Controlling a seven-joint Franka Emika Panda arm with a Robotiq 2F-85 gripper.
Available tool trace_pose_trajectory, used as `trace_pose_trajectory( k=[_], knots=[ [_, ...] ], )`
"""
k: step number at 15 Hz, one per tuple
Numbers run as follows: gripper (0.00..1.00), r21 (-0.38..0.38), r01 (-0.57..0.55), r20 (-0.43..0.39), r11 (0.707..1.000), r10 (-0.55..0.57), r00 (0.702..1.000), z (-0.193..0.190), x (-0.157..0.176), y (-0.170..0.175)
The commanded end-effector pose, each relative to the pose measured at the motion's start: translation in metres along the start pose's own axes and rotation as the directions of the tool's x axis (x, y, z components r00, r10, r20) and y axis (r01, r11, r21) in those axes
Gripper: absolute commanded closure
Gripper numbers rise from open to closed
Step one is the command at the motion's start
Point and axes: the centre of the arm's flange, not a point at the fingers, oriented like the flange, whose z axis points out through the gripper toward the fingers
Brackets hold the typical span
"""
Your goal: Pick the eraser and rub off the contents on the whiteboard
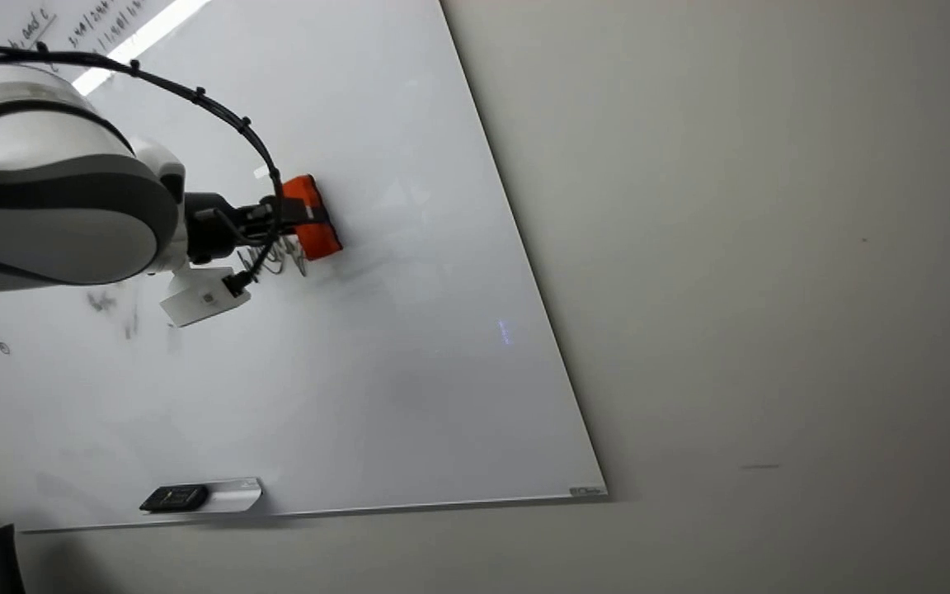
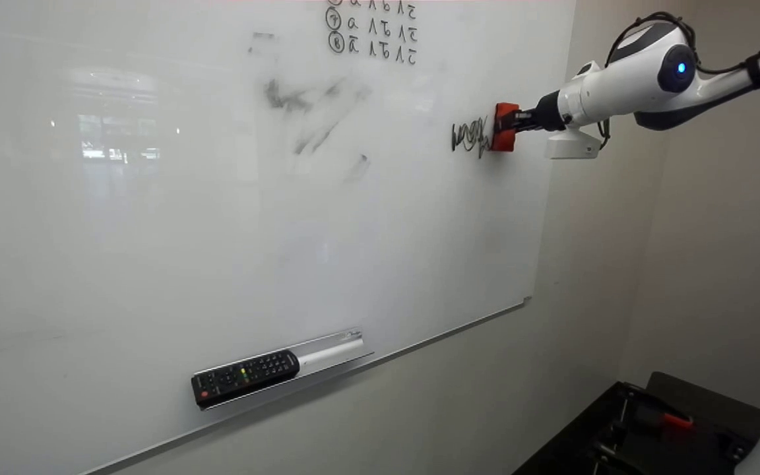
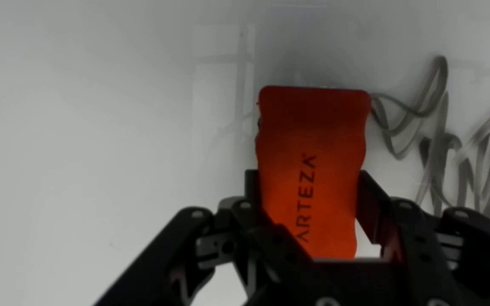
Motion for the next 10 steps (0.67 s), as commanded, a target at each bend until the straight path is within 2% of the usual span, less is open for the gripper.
trace_pose_trajectory(
  k=[1,3,10],
  knots=[
    [0.7,0.082,-0.014,0.072,0.997,0.009,0.997,0.022,-0.011,-0.007],
    [0.7,0.11,-0.012,0.092,0.994,0.002,0.996,0.024,-0.015,-0.016],
    [0.7,0.176,0.03,0.081,0.984,-0.045,0.996,0.021,-0.016,-0.059]
  ],
)
